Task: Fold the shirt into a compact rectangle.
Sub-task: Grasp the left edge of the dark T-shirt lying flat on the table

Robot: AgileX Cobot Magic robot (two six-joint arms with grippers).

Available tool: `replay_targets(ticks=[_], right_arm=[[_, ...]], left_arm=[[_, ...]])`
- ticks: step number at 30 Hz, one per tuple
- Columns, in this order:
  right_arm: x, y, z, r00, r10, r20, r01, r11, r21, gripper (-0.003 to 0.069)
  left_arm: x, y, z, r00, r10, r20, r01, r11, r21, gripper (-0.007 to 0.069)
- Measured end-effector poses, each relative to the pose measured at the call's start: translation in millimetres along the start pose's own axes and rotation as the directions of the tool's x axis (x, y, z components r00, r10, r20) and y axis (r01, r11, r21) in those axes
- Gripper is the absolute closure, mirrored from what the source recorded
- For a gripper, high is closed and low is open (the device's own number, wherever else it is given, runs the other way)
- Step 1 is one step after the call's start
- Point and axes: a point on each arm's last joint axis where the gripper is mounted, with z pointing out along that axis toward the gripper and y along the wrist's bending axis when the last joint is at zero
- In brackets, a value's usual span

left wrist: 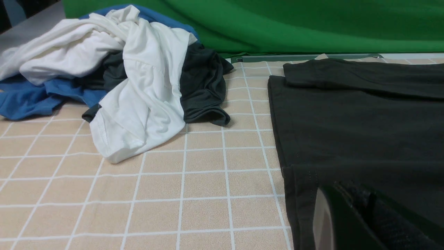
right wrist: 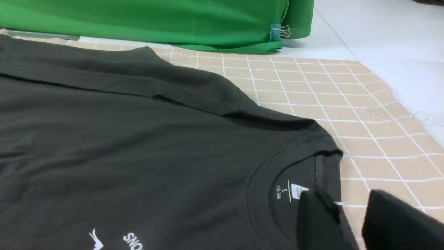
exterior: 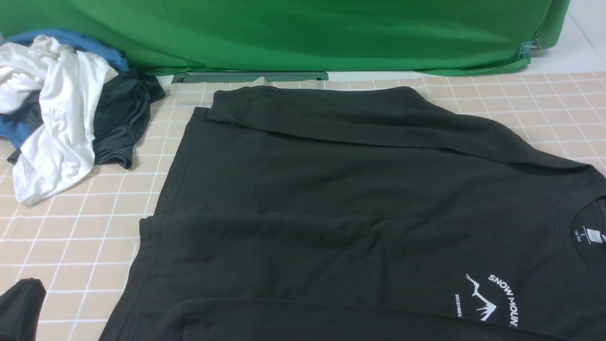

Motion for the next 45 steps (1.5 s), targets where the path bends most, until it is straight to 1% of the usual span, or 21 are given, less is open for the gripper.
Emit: replay_targets(ticks=[13, 16, 18, 21, 22, 24, 27, 29, 30, 31, 32, 33, 35, 36, 38, 39, 40, 41, 42, 45], right_arm=[[0.0, 0.0, 0.0, 1.000, 0.000, 0.000, 0.000, 1.000, 0.000, 0.0412], [0.0, 0.0, 0.0, 1.000, 0.000, 0.000, 0.000, 1.000, 0.000, 0.0412], [0.0, 0.0, 0.0, 1.000, 0.000, 0.000, 0.000, 1.000, 0.000, 0.0412], [0.0, 0.0, 0.0, 1.000, 0.000, 0.000, 0.000, 1.000, 0.000, 0.0412], [0.0, 0.0, 0.0, 1.000, 0.000, 0.000, 0.000, 1.000, 0.000, 0.0412], [0.0, 0.0, 0.0, 1.000, 0.000, 0.000, 0.000, 1.000, 0.000, 0.0412], [0.0, 0.0, 0.0, 1.000, -0.001, 0.000, 0.001, 1.000, 0.000, 0.0412], [0.0, 0.0, 0.0, 1.000, 0.000, 0.000, 0.000, 1.000, 0.000, 0.0412], [0.0, 0.0, 0.0, 1.000, 0.000, 0.000, 0.000, 1.000, 0.000, 0.0412], [-0.2, 0.0, 0.0, 1.000, 0.000, 0.003, 0.000, 1.000, 0.000, 0.0412], [-1.0, 0.2, 0.0, 1.000, 0.000, 0.011, 0.000, 1.000, -0.002, 0.0412], [-2.2, 0.3, 0.0, 1.000, 0.005, 0.024, -0.004, 1.000, -0.004, 0.0412], [-6.5, 1.1, -0.2, 0.996, 0.045, 0.071, -0.044, 0.999, -0.016, 0.0412], [-11.6, 2.1, -0.8, 0.987, 0.105, 0.124, -0.101, 0.994, -0.036, 0.0412], [-20.1, 3.2, -2.3, 0.955, 0.212, 0.209, -0.199, 0.977, -0.081, 0.0412], [-23.6, 3.5, -3.2, 0.936, 0.258, 0.241, -0.240, 0.965, -0.103, 0.0412], [-28.1, 3.9, -4.5, 0.906, 0.318, 0.280, -0.290, 0.947, -0.137, 0.0412], [-30.5, 4.1, -5.4, 0.888, 0.348, 0.300, -0.314, 0.936, -0.157, 0.0412], [-33.7, 4.3, -6.6, 0.864, 0.383, 0.325, -0.341, 0.922, -0.183, 0.0412], [-36.3, 4.5, -7.7, 0.846, 0.405, 0.347, -0.353, 0.913, -0.203, 0.0412]], left_arm=[[0.0, 0.0, 0.0, 1.000, 0.001, 0.000, -0.001, 1.000, 0.000, 0.0603], [-0.3, 0.6, 0.0, 0.999, 0.036, 0.003, -0.036, 0.999, -0.006, 0.0603], [-2.7, 0.9, 0.0, 0.999, 0.035, 0.029, -0.034, 0.999, -0.011, 0.0603], [-11.5, 1.5, -0.7, 0.987, -0.095, 0.127, 0.096, 0.995, -0.004, 0.0603], [-15.2, 2.3, -1.3, 0.969, -0.178, 0.169, 0.179, 0.984, 0.006, 0.0603], [-21.6, 4.8, -2.7, 0.915, -0.324, 0.242, 0.327, 0.945, 0.029, 0.0603], [-30.1, 10.1, -5.7, 0.821, -0.456, 0.343, 0.465, 0.883, 0.060, 0.0603], [-37.1, 15.0, -9.2, 0.706, -0.567, 0.424, 0.579, 0.807, 0.115, 0.0603], [-40.6, 17.4, -11.4, 0.648, -0.605, 0.463, 0.617, 0.773, 0.146, 0.0603], [-42.8, 18.7, -12.9, 0.613, -0.623, 0.486, 0.635, 0.755, 0.167, 0.0603], [-47.7, 21.0, -16.4, 0.548, -0.646, 0.531, 0.652, 0.728, 0.212, 0.0603], [-52.4, 21.8, -19.9, 0.497, -0.656, 0.568, 0.649, 0.716, 0.259, 0.0603], [-60.0, 20.4, -23.9, 0.455, -0.677, 0.579, 0.637, 0.702, 0.319, 0.0603], [-69.6, 17.2, -26.7, 0.461, -0.687, 0.562, 0.618, 0.703, 0.352, 0.0603], [-89.9, 12.9, -31.1, 0.485, -0.705, 0.518, 0.609, 0.697, 0.378, 0.0603], [-95.7, 10.9, -30.6, 0.526, -0.697, 0.488, 0.606, 0.709, 0.359, 0.0603], [-109.0, 8.7, -30.0, 0.589, -0.677, 0.441, 0.601, 0.732, 0.320, 0.0603], [-117.1, 8.0, -28.3, 0.635, -0.659, 0.404, 0.599, 0.750, 0.281, 0.0603], [-129.6, 7.9, -20.8, 0.709, -0.629, 0.318, 0.600, 0.776, 0.196, 0.0603], [-146.2, 8.1, -7.0, 0.826, -0.543, 0.148, 0.542, 0.839, 0.055, 0.0603]])
